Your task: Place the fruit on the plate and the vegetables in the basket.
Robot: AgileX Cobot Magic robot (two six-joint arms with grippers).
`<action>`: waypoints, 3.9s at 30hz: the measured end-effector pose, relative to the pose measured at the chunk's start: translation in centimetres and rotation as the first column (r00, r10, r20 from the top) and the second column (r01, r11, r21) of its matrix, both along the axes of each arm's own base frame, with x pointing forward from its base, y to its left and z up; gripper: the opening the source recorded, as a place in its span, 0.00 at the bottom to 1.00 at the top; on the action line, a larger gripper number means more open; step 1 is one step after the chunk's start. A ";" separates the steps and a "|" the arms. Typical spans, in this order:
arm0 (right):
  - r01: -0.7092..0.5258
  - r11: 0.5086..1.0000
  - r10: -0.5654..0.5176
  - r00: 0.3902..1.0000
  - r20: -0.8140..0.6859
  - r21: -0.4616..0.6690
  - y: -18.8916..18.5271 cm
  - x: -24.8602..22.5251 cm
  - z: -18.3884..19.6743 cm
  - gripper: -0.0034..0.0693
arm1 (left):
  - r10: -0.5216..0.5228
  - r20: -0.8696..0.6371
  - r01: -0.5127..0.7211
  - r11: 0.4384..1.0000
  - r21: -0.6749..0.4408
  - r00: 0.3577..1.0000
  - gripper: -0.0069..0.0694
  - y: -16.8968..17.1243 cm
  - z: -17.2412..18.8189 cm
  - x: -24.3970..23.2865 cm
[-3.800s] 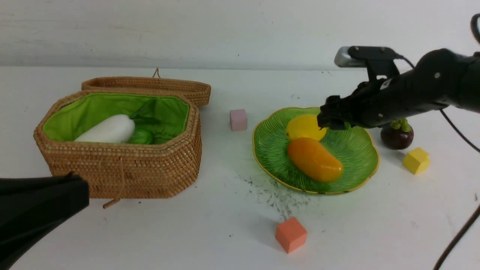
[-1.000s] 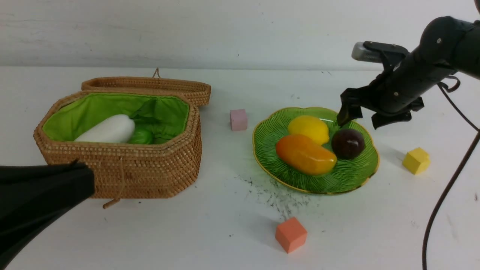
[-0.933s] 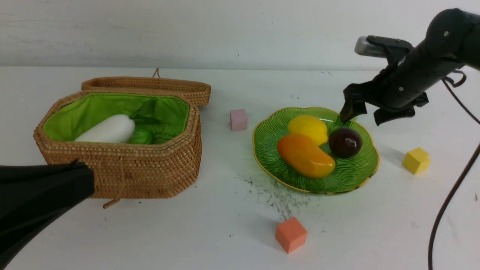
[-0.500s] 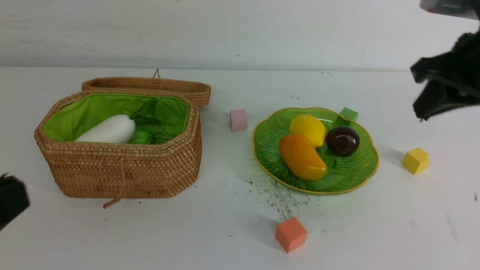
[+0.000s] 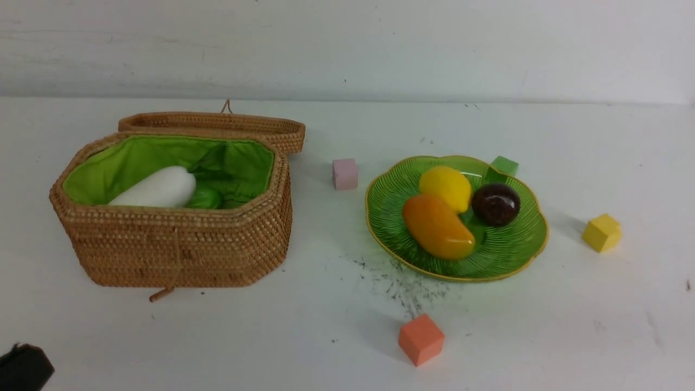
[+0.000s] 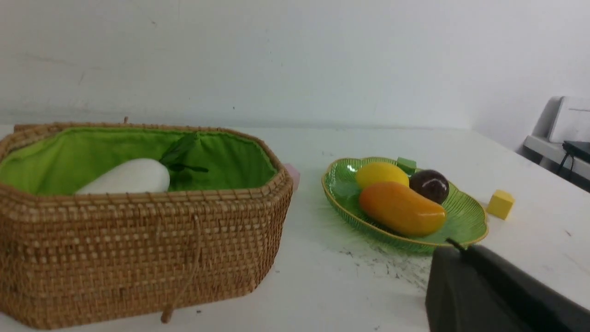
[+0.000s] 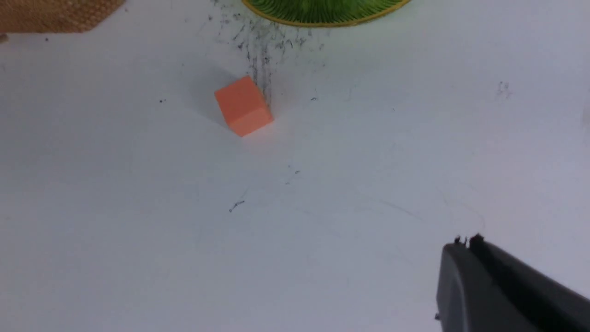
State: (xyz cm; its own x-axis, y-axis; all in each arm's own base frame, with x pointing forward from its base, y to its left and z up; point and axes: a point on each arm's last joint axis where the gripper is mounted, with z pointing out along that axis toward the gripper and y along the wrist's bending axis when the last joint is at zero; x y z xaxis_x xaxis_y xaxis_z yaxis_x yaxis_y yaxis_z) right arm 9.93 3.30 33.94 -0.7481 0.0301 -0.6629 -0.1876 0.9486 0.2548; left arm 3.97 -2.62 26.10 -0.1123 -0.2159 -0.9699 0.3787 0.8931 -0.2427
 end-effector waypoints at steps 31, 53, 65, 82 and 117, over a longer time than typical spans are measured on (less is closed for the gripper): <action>0.025 1.000 -0.025 0.995 0.095 0.010 -0.5 -3.6 -3.2 0.10 | -0.011 -0.098 0.013 1.000 0.022 0.995 0.07 -0.2 -2.8 0.5; 0.216 0.976 -0.177 0.845 0.504 -0.020 -2.4 -5.5 -6.3 0.10 | -0.011 -0.098 0.013 1.000 0.022 0.995 0.09 -0.2 -2.8 0.5; 0.283 0.949 -0.170 0.831 0.529 -0.140 -3.3 -4.7 -16.6 0.04 | -0.011 -0.098 0.013 1.000 0.022 0.995 0.10 -0.2 -2.8 0.5; 0.283 0.949 -0.170 0.832 0.528 -0.140 -3.3 -4.7 -16.6 0.05 | -0.011 -0.098 0.013 1.000 0.022 0.995 0.12 -0.2 -2.8 0.5; 0.283 0.949 -0.170 0.832 0.528 -0.140 -3.3 -4.7 -16.6 0.09 | 0.262 -0.251 -0.245 0.965 0.097 0.932 0.07 1.7 -8.9 1.3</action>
State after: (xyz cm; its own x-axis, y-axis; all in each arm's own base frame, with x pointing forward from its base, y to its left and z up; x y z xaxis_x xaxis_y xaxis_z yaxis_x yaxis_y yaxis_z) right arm 5.22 0.03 17.32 -0.2979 -0.0204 -0.9544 -0.0091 0.9998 -0.0185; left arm 5.24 -0.96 17.16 -0.3107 -0.2100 -0.9270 0.0693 0.9677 -0.2424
